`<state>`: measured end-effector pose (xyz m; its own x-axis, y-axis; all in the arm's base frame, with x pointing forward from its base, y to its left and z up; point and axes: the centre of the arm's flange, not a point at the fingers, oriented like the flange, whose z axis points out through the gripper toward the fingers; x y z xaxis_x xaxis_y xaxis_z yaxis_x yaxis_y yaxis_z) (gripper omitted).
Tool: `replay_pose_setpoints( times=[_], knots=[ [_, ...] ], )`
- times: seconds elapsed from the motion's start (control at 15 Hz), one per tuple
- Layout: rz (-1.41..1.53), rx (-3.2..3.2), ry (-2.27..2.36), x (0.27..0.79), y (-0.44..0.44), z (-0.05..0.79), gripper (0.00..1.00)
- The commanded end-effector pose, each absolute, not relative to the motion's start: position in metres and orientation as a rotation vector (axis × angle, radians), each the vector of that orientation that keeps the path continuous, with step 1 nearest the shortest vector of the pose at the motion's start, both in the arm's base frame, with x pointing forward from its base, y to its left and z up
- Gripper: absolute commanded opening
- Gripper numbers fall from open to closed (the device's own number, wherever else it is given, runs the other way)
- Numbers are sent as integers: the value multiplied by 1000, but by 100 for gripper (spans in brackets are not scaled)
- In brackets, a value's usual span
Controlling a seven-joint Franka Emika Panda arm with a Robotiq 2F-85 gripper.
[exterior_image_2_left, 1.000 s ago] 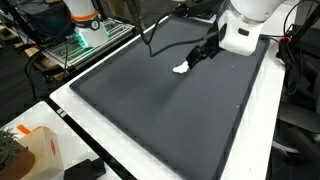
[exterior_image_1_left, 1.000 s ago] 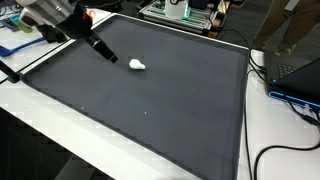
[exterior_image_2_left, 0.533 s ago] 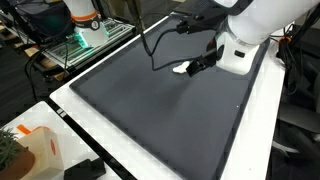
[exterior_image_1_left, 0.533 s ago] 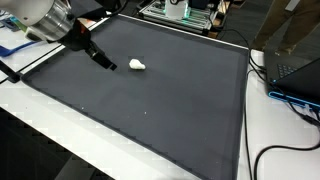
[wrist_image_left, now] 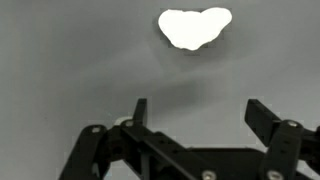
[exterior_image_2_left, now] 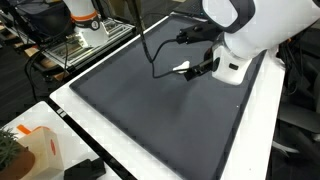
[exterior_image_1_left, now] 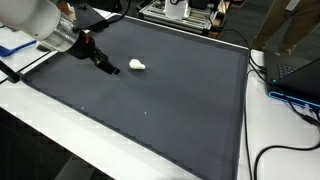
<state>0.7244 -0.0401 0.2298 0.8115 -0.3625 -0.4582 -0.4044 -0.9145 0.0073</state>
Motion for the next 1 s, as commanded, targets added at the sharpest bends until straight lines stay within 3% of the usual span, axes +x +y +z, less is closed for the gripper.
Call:
replay_pose_setpoints(
  times=[0.0,0.93],
  knots=[
    [782,-2851,650,735,-42,223,100],
    [955,-2770,701,731,-52,189,100]
  ],
)
